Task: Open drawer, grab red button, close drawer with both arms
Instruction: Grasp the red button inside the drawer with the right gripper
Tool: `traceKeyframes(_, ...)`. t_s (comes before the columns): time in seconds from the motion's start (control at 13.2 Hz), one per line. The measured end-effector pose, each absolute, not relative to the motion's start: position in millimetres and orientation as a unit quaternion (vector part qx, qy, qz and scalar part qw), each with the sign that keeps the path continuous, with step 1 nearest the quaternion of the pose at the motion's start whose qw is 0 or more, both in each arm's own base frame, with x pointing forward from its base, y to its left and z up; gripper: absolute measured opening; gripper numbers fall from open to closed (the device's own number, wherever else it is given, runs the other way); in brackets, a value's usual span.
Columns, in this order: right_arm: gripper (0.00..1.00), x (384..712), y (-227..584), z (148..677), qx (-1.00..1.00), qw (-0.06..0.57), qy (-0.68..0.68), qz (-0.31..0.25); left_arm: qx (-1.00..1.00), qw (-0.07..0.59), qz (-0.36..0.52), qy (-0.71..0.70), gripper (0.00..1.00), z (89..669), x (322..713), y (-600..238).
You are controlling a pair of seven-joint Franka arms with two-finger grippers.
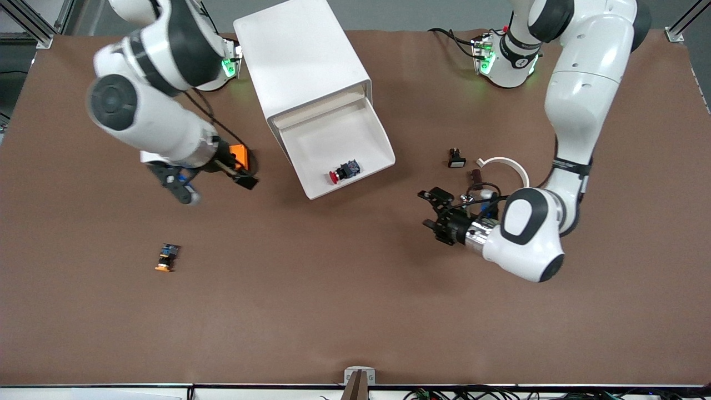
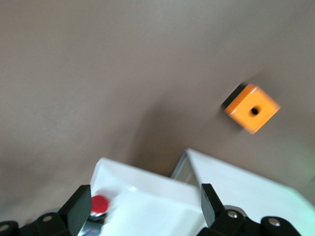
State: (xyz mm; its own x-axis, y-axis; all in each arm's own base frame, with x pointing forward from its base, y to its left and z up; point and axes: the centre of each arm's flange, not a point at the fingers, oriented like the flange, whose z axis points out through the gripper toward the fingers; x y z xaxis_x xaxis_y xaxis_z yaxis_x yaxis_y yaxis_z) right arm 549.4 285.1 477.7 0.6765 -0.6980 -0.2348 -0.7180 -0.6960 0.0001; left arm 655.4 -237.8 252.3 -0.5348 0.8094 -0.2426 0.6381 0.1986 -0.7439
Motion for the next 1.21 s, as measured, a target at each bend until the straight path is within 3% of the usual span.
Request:
traceKeyframes(0.38,0.99,510.0,391.7,418.1,-0.884,0.065,0.453,0.093,-0.585,0.143,0.305,-0.738,1.00,260.3,655.4,-196.6)
traceKeyframes(0.68,0.99,479.5,456.0,373.4,-0.873,0.074,0.475,0.081,-0.635,0.134,0.294,-0.702,1.00,264.4,653.0,-205.7)
traceKeyframes(0.91,0.98,472.4,470.1,351.7,-0.873,0.070,0.477,0.077,-0.680,0.102,0.283,-0.668,1.00,288.3,659.8,-204.8)
traceKeyframes(1.06,0.94,472.5,470.6,346.1,-0.873,0.066,0.476,0.076,-0.721,0.070,0.274,-0.632,1.00,309.9,663.0,-205.5)
traceKeyframes(1.13,0.85,471.3,472.3,344.8,-0.874,0.067,0.475,0.075,-0.738,0.050,0.265,-0.618,1.00,314.7,666.8,-206.4)
traceKeyframes(1.21,0.85,469.9,473.9,344.3,-0.875,0.067,0.473,0.074,-0.755,0.031,0.256,-0.603,1.00,315.4,671.0,-207.4)
